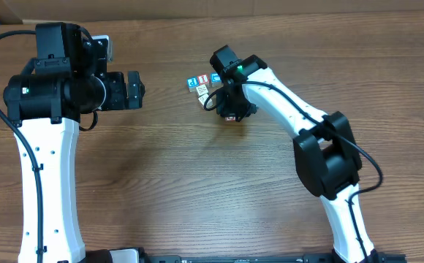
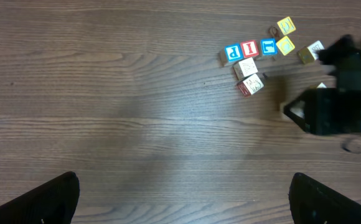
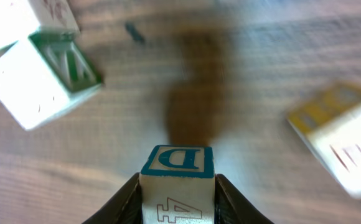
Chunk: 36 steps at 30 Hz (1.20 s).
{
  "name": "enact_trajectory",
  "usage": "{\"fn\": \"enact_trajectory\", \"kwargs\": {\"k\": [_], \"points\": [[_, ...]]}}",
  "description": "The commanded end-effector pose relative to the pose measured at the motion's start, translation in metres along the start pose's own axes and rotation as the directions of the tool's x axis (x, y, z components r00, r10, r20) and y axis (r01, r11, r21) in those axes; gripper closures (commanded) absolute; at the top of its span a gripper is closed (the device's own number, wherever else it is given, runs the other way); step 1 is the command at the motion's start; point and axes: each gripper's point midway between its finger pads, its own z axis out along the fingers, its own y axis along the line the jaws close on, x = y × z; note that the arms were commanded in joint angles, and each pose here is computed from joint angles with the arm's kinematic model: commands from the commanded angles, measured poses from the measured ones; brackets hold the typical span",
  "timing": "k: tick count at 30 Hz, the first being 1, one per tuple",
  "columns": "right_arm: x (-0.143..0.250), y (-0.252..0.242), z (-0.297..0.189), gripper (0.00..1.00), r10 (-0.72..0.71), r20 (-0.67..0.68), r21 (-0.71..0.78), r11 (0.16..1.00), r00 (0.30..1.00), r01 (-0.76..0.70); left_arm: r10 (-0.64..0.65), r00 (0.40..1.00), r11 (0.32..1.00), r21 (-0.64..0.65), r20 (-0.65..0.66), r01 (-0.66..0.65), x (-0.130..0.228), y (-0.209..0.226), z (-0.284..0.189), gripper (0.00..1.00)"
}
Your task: Flip 3 blocks
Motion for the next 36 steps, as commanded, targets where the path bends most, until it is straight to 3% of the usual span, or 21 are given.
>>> {"fn": "enact_trajectory", "kwargs": {"k": [1,8,14,23,30,36], "points": [[-0.003,0.023,-0.084,0.67,-0.033,0.131,-0.069,0.997,0.991,0.042,-0.006,1.0,1.0,-0.001,0.028,0.006,-0.007,-0.001,-0.006,0.0],[0.044,0.029,-0.148,0.67,-0.041,0.118,-0.08,0.996,0.992,0.05,-0.006,1.0,1.0,-0.001,0.028,0.006,-0.007,-0.001,-0.006,0.0],[0.089,0.042,-0.157,0.67,-0.051,0.039,-0.047,0.998,0.998,0.053,-0.006,1.0,1.0,-0.001,0.028,0.006,-0.007,-0.001,-0.006,0.0],[0.145,0.044,-0.096,0.72,0.014,-0.006,0.128,0.992,1.0,-0.013,-0.006,1.0,1.0,-0.001,0.028,0.006,-0.007,-0.001,-0.006,0.0],[0.156,0.032,-0.028,0.76,0.059,0.003,0.124,0.991,0.998,-0.059,-0.006,1.0,1.0,-0.001,0.028,0.006,-0.007,-0.001,-0.006,0.0],[0.154,0.025,0.001,0.81,0.093,-0.007,0.058,0.994,0.996,-0.092,-0.006,1.0,1.0,-0.001,0.028,0.006,-0.007,-0.001,-0.006,0.0]]}}
